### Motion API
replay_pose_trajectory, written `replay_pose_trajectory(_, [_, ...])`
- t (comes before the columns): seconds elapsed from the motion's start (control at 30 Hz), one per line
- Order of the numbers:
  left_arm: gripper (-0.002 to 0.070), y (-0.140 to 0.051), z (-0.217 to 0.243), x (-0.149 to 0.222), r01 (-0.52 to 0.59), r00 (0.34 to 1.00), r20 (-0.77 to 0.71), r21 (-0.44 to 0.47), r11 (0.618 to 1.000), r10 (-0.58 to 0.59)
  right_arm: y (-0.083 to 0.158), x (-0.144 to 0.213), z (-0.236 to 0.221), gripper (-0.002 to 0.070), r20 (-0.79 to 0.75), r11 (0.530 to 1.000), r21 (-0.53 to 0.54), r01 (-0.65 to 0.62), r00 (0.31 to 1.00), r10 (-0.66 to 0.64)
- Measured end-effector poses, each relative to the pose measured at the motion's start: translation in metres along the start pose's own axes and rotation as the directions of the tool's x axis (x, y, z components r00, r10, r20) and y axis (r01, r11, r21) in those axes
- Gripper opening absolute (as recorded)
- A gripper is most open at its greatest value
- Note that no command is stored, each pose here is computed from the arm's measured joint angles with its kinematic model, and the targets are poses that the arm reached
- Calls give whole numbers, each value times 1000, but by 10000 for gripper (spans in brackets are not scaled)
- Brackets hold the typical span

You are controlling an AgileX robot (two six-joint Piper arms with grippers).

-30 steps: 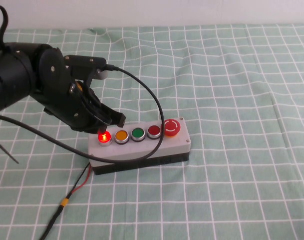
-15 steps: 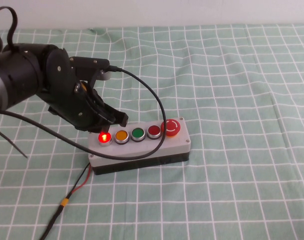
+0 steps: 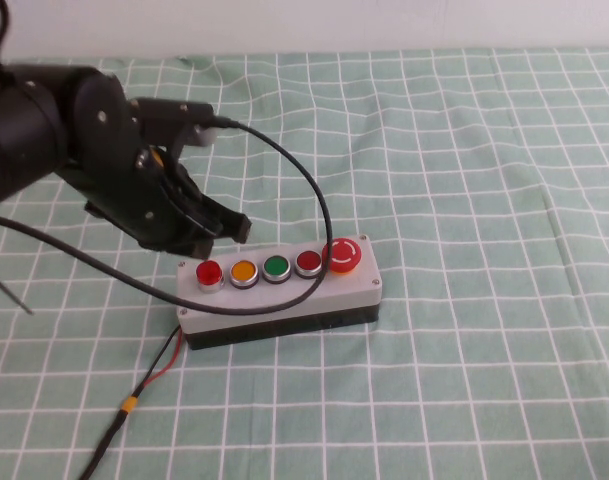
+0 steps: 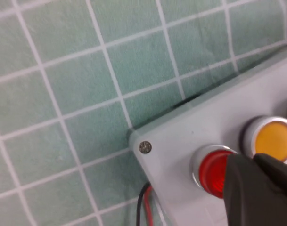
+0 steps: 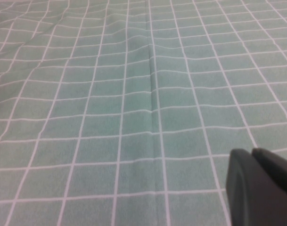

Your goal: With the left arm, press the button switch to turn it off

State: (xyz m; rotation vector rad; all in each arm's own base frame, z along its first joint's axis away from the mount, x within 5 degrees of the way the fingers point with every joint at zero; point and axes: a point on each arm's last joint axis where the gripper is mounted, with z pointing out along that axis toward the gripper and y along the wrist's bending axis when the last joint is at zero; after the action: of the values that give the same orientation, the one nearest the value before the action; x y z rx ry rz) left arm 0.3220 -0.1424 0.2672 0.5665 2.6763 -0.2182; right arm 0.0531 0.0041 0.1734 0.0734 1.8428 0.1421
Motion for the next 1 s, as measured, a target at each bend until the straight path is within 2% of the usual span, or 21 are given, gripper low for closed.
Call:
replay_pose_trajectory(0.2, [-2,-2,-72,-2,-29,982,185,-40,999,36,0,0,0,-18,0,1000,0,0,1000,0])
replay_pose_trajectory(0.5, [-2,-10,-172,29,-16,906,422,-50,999,36,0,0,0,-18,0,1000,0,0,1000,0])
replay_pose_trajectory(0.73, [-2,-8,-238,75,31,836,548,-104,994,32,0,0,0,-18,0,1000,0,0,1000,0])
replay_pose_trajectory(1.0, [-2,-4,-290,140,106,792,611,-160,981,14,0,0,0,-18,0,1000,0,0,1000,0])
